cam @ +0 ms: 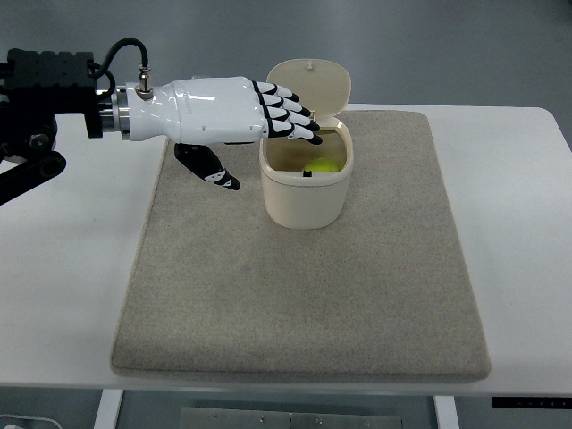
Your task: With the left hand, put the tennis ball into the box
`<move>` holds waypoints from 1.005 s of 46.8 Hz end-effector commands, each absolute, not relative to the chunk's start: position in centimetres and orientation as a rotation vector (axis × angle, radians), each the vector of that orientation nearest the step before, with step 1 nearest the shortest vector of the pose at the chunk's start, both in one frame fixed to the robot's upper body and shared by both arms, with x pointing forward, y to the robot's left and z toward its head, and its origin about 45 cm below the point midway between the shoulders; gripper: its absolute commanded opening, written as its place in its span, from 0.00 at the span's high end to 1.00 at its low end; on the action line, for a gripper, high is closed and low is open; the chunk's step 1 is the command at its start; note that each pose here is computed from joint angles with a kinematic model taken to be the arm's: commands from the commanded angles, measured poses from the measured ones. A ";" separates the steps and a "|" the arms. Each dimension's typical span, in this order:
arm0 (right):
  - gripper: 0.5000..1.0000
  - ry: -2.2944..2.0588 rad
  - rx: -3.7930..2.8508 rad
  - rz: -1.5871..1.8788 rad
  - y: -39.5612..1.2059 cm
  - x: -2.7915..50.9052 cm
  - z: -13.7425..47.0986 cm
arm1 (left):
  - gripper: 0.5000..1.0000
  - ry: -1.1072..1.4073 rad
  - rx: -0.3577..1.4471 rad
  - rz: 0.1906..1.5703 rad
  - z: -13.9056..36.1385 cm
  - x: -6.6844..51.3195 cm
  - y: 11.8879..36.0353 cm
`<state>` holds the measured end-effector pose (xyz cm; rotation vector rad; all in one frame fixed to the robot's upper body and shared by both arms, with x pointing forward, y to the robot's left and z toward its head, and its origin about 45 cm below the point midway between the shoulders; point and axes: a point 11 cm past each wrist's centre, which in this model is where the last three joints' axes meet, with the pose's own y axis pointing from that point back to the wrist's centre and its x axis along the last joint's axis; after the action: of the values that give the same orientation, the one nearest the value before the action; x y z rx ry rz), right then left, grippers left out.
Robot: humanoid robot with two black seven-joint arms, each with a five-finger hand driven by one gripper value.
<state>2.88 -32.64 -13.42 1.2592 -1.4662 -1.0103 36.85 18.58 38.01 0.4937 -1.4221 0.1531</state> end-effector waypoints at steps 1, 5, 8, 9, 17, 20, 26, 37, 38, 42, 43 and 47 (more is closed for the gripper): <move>0.12 -1.466 1.260 -1.010 -32.6 2.9 -13.4 | 0.01 -1.216 0.476 0.205 38.5 36.9 20.4; 0.12 -1.467 1.259 -1.011 -32.6 2.9 -13.4 | 0.01 -0.989 0.417 0.280 38.8 37.3 22.2; 0.12 -1.466 1.260 -1.010 -32.6 2.9 -13.4 | 0.01 -0.829 0.364 0.358 38.8 38.3 23.8; 0.12 -1.467 1.259 -1.011 -32.6 2.9 -13.4 | 0.01 -0.781 0.346 0.387 38.8 38.8 24.4; 0.12 -1.467 1.259 -1.011 -32.6 2.9 -13.4 | 0.01 -0.566 0.252 0.559 37.6 41.0 27.7; 0.12 -1.467 1.259 -1.011 -32.6 2.9 -13.4 | 0.01 -0.525 0.234 0.598 36.9 41.5 28.3; 0.12 -1.467 1.259 -1.011 -32.6 2.9 -13.4 | 0.01 -0.411 0.159 0.678 35.5 42.3 29.2; 0.12 -1.467 1.259 -1.011 -32.6 2.9 -13.4 | 0.01 -0.222 0.044 0.800 32.3 44.1 30.0; 0.12 -1.466 1.260 -1.010 -32.6 2.9 -13.4 | 0.01 -0.202 0.030 0.810 32.1 44.1 30.1; 0.12 -1.467 1.259 -1.011 -32.6 2.9 -13.4 | 0.01 -0.119 -0.032 0.855 31.0 44.5 30.3; 0.12 -1.466 1.260 -1.010 -32.6 2.9 -13.4 | 0.01 -0.097 -0.049 0.860 30.7 44.6 30.3; 0.12 -1.467 1.259 -1.011 -32.6 2.9 -13.4 | 0.01 -0.018 -0.100 0.889 29.7 44.9 30.5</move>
<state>2.89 -32.63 -13.42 1.2592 -1.4663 -1.0104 44.67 30.33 30.44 -0.0603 -0.0784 0.8665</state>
